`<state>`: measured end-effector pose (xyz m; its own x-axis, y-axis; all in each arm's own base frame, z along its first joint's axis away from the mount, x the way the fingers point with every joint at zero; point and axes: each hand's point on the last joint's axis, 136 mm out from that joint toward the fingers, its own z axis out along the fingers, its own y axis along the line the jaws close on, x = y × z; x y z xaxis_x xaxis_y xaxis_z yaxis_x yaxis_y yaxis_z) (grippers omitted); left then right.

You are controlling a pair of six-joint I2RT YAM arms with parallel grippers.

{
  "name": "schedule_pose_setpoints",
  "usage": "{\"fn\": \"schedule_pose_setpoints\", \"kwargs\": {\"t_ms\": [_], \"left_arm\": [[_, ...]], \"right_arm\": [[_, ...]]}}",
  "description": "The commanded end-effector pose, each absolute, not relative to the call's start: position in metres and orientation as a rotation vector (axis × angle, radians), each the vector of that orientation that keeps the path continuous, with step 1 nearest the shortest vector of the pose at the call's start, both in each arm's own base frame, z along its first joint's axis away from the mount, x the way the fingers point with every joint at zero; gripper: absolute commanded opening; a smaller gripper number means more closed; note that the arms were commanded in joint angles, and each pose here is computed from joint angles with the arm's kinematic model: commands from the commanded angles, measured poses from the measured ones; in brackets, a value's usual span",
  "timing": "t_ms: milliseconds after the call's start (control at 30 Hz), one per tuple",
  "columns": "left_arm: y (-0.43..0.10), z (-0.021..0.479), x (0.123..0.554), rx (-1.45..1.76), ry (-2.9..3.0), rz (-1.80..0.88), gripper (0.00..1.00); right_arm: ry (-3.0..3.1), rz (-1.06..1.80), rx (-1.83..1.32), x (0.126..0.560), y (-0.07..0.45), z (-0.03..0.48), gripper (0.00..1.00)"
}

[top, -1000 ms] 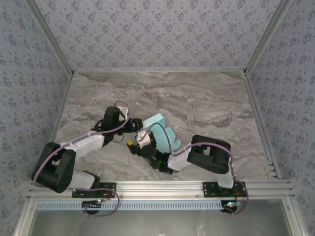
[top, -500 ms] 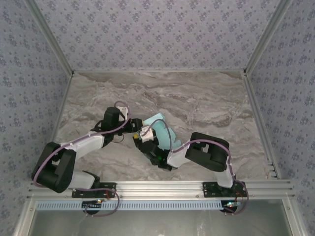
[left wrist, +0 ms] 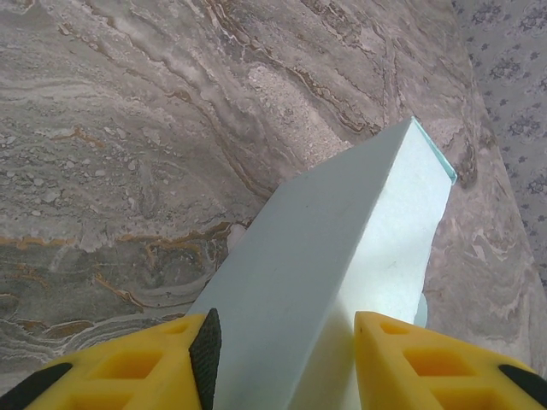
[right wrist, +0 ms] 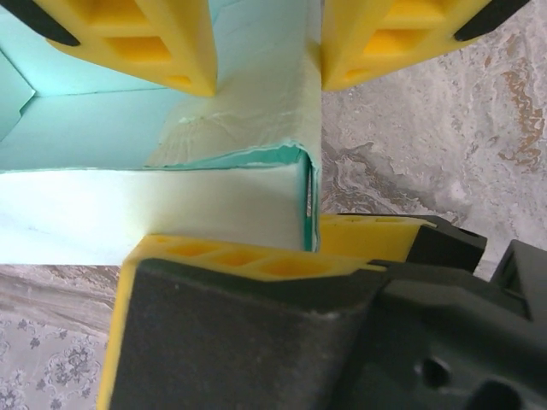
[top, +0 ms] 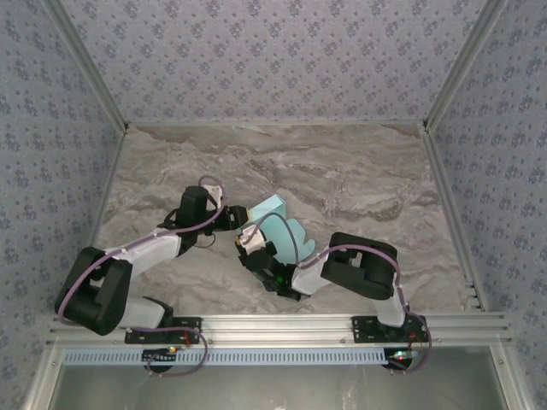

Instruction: Fold the paper box

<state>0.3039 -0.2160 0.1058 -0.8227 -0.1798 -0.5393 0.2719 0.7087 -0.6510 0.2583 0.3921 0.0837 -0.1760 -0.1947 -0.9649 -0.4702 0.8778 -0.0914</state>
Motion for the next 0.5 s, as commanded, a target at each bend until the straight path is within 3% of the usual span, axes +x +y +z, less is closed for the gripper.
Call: {"fn": "schedule_pose_setpoints", "kwargs": {"t_ms": [0, 233, 367, 467], "left_arm": [[-0.203, 0.0842, 0.2938, 0.031, 2.41, -0.943, 0.45], [-0.2017, 0.0838, 0.292, 0.021, 2.407, -0.946, 0.46], [-0.1997, 0.0863, 0.2931, 0.018, 2.389, -0.934, 0.62], [-0.2001, 0.0894, 0.2934, 0.045, 2.381, -0.926, 0.64]], "right_arm": [[1.694, 0.259, -0.526, 0.258, 0.3923, 0.0977, 0.39], [1.641, 0.288, -0.589, 0.2536, 0.3932, 0.1044, 0.39], [1.637, 0.314, -0.61, 0.2537, 0.3941, 0.1034, 0.37], [1.633, 0.326, -0.632, 0.2545, 0.3955, 0.102, 0.35]]}}
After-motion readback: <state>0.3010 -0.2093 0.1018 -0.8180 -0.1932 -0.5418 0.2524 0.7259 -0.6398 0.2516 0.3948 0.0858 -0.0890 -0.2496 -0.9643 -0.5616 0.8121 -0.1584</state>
